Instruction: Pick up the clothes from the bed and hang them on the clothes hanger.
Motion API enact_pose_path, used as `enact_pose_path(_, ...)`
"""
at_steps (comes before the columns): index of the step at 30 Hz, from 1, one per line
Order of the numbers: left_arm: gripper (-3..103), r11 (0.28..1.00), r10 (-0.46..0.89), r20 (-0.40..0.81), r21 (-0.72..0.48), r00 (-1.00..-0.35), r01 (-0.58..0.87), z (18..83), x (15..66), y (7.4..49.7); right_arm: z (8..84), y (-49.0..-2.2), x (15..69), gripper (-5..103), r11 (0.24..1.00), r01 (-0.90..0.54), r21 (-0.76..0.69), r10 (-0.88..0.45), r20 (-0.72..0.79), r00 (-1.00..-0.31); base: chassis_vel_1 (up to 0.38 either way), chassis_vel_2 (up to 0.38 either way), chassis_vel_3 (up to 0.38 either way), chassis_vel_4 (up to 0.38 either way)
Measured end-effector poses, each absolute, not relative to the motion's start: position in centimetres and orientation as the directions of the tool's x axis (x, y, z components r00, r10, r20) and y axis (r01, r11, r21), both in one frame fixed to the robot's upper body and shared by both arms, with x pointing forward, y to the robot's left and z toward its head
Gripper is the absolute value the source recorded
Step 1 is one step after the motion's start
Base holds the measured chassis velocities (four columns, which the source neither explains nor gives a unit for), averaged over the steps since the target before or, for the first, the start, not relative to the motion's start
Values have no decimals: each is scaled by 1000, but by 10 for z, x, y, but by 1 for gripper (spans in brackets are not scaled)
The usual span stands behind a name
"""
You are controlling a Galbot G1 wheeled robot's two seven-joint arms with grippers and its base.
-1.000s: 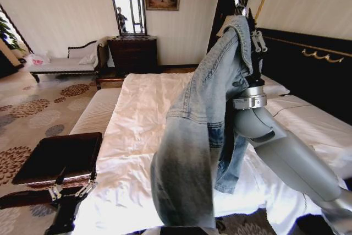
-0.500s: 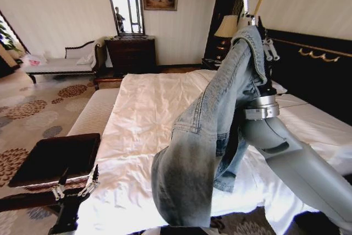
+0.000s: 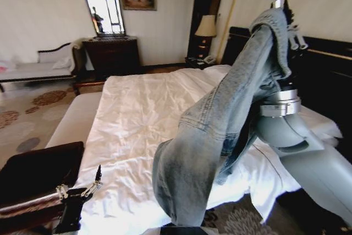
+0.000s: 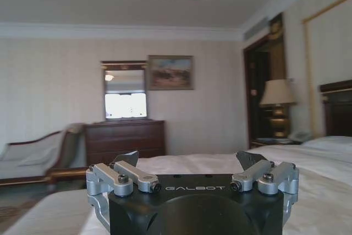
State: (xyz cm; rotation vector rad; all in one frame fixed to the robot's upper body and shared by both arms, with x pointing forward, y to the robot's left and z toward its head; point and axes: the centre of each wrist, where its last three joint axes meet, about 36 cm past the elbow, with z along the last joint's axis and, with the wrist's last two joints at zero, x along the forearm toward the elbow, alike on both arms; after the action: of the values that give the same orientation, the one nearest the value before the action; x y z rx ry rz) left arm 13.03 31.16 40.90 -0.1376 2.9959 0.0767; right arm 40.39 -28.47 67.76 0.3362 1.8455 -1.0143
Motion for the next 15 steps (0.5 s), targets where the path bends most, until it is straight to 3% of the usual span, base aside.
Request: enact_pose_path(15,100,997,-62,-141,45,-988,-69,410,134,311,680,-296,394,15,602,622,-501,-177,-843,-508,-122,-118,-124,-126)
